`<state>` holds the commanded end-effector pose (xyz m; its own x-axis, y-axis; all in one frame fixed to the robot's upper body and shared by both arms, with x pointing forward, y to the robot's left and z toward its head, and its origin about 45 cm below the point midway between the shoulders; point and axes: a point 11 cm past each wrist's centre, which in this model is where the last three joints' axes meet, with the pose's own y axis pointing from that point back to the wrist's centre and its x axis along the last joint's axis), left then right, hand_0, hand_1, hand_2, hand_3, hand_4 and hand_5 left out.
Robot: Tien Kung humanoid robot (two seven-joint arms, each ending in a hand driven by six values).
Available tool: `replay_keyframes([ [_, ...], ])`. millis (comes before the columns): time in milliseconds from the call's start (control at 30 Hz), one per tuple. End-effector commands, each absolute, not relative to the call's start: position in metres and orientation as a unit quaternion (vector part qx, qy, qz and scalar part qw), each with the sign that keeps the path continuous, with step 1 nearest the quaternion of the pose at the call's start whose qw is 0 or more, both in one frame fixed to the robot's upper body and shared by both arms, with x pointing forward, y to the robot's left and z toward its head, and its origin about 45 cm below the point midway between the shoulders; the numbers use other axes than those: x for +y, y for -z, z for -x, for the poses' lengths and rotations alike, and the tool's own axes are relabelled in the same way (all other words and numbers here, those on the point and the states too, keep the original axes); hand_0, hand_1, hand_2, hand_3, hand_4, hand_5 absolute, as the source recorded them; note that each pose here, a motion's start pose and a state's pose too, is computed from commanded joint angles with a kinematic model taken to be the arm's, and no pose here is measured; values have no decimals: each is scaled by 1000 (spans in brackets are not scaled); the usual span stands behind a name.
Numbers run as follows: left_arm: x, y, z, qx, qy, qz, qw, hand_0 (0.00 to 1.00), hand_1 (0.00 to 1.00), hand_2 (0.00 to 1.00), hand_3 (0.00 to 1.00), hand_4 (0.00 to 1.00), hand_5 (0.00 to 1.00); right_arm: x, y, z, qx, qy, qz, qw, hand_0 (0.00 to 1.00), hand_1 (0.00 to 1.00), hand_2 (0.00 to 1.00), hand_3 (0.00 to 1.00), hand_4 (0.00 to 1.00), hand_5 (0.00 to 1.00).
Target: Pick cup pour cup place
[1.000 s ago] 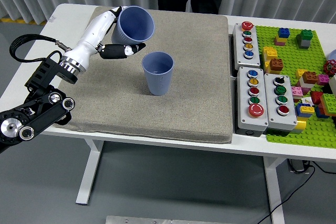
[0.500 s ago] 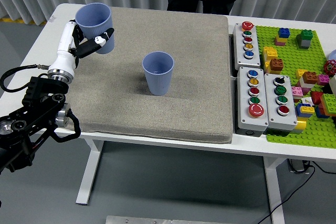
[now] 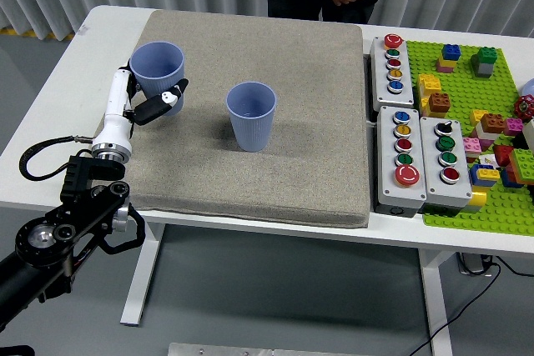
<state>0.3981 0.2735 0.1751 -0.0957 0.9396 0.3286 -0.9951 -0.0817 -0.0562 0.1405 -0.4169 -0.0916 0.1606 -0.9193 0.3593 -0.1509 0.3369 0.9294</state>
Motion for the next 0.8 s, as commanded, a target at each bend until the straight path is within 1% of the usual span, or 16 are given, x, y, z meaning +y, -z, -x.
replay_keyframes([
  [33, 274, -173, -397, -135, -728, -107, 663, 643, 650, 643, 648, 672, 148, -417, 92, -141, -561, 323, -477, 594, 684, 648, 572, 580, 2, 23],
  [67, 275, -170, -396, -138, -729, -110, 661, 665, 673, 675, 688, 697, 184, -417, 92, -141, -561, 323, -477, 594, 684, 648, 572, 580, 2, 24],
  [233, 276, -159, -391, -148, -732, -109, 655, 665, 673, 675, 688, 697, 184, -416, 91, -142, -561, 322, -478, 594, 684, 648, 572, 580, 2, 24],
  [267, 277, -158, -391, -146, -734, -107, 654, 697, 699, 726, 730, 752, 243, -416, 91, -142, -561, 322, -478, 594, 684, 648, 572, 581, 2, 22],
  [433, 281, -154, -390, -130, -741, -96, 652, 697, 699, 726, 730, 752, 243, -417, 91, -142, -561, 322, -478, 595, 684, 648, 572, 581, 2, 22],
  [467, 281, -154, -391, -129, -740, -96, 653, 717, 715, 781, 767, 829, 334, -417, 91, -142, -561, 322, -478, 595, 684, 648, 572, 581, 2, 23],
  [633, 283, -153, -392, -122, -739, -98, 656, 717, 715, 781, 767, 829, 334, -417, 91, -143, -561, 321, -478, 595, 684, 648, 572, 581, 2, 23],
  [667, 283, -152, -392, -121, -738, -98, 656, 749, 763, 854, 889, 885, 397, -417, 91, -143, -561, 321, -478, 595, 684, 648, 572, 580, 2, 24],
  [800, 285, -149, -392, -119, -738, -104, 656, 749, 763, 854, 889, 885, 397, -416, 91, -142, -560, 321, -478, 595, 684, 648, 572, 580, 2, 24],
])
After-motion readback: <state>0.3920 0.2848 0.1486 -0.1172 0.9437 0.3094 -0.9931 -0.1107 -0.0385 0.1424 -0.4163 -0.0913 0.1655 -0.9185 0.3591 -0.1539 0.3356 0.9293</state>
